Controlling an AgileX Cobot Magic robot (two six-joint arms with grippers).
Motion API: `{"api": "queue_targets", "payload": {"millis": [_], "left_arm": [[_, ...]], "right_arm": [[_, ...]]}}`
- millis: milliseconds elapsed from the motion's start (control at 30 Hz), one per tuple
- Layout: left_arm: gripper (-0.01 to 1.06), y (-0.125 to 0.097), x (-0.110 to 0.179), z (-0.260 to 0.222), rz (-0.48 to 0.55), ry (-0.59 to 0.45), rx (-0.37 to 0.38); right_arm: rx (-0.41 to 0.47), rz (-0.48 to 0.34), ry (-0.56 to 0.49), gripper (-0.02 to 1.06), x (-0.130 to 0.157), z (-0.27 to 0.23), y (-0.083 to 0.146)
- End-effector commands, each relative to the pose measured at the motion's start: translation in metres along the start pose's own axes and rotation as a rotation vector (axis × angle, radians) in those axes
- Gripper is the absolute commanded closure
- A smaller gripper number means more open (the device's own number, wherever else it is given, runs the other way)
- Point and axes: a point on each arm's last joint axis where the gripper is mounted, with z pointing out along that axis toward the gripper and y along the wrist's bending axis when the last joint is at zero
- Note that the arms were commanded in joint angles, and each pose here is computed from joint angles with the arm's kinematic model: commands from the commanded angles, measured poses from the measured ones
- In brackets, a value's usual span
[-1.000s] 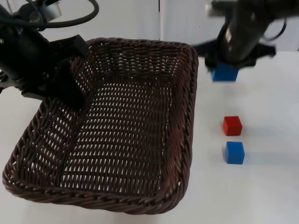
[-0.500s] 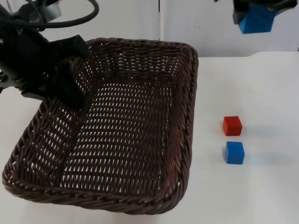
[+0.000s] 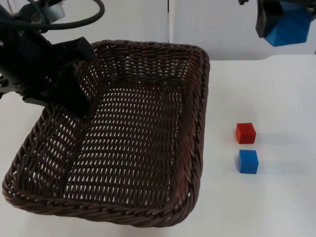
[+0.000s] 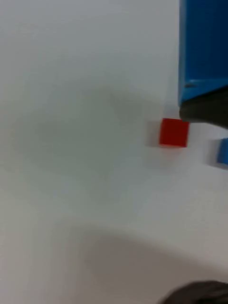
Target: Pick up the basket with the left hand and place the largest block into the basket with the right hand.
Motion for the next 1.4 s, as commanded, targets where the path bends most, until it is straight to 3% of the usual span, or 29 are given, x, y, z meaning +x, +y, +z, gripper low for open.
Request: {"api": "queue_targets", "payload": {"millis": [0,267,500,633,1000,1367], "left_arm": [[1.05,-0.003,0.001,-0.001,-0.009,-0.003,0.021],[1.05,-0.003,0.001,-0.001,-0.009,-0.003,0.021],[1.05,-0.003,0.001,-0.001,-0.009,-0.005,0.021],[1.05,-0.003,0.001,-0.001,-0.009,-0.005,0.021],[1.05,-0.004,0.001,-0.001,-0.011,-0.007,0.022],[1.05,-0.004,0.000,-0.001,-0.013,-0.008,0.025]], "right_arm": [[-0.021,-0.021,-0.025,1.05,0.013,-0.021,0.000],[-0.053,-0.040,-0.046,1.05,0.028,-0.050,0.001],[-0.088,-0.136,-0.040,1.05,0.034,-0.060,0.011],[-0.155,-0.229,-0.052,1.05,0.039,-0.064,0.033],[-0.289,-0.379,-0.098,1.05,0.060,-0.083,0.089],[-0.356,-0.475,-0.079,1.05,0.071,-0.082,0.112]]}}
